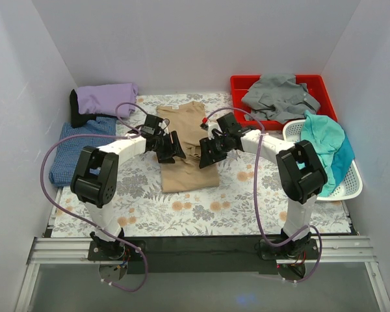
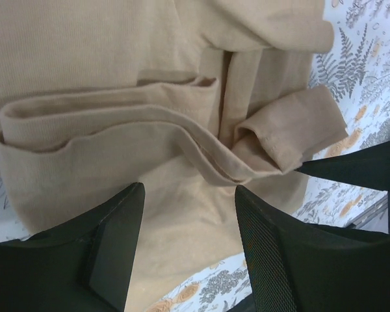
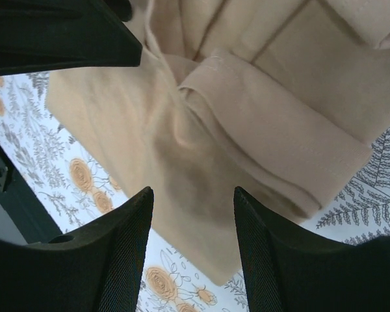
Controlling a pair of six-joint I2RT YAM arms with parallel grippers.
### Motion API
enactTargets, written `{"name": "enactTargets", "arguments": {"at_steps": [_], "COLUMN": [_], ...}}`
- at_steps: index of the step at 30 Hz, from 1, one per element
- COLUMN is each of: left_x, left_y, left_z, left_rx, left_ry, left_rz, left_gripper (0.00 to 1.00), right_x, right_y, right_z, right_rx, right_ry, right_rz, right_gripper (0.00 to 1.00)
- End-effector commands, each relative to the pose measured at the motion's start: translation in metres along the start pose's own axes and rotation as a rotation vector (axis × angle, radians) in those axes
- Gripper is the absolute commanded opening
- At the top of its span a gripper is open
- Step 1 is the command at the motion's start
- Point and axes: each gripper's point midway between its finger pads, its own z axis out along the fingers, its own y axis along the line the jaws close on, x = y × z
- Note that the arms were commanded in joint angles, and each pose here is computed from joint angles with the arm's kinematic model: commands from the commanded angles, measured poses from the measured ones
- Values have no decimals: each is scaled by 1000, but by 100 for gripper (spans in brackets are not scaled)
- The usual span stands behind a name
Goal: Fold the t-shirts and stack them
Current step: Fold the tshirt
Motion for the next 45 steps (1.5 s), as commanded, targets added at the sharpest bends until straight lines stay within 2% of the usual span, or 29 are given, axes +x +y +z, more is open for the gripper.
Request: {"name": "enactTargets", "arguments": {"at_steps": [1,11,16,25,32,36,40,42,43,44,45], "left_x": [-25,-41,-40,-54,-60,-71,-92,-90,-86,-83,-67], "left_y": [-13,11,28,55,68,40,-1,-5,3,8,23], "left_z": [0,10,7,10,2,-16,-63,-81,-81,-87,-82], "left_rx": [25,-72,-128,-239,-312,-230,-140,-147,-178,-203,-229], "left_ry": [-62,-104,-114,-183,-224,-271,-386,-401,-392,-401,-359], "left_rz": [33,36,46,156,173,217,239,230,202,170,119], "left_gripper": [56,56,56,57,59,59,61,65,70,83,83], "right_x": [-11,-36,-48,-48,-39,-43,-44,-32,-27,-24,-9], "right_y": [-4,-35,-59,-106,-128,-115,-87,-68,-62,-55,-50], "right_z": [4,10,17,17,7,-7,-24,-27,-29,-32,-30], "right_rx": [6,140,188,330,442,425,347,269,241,222,191], "right_ry": [-3,-33,-36,-32,-19,-71,-107,-97,-94,-99,-75], "right_rz": [4,-58,-39,5,20,-24,-27,-8,-7,10,38], "right_gripper": [58,59,59,59,59,59,60,60,61,61,61]}}
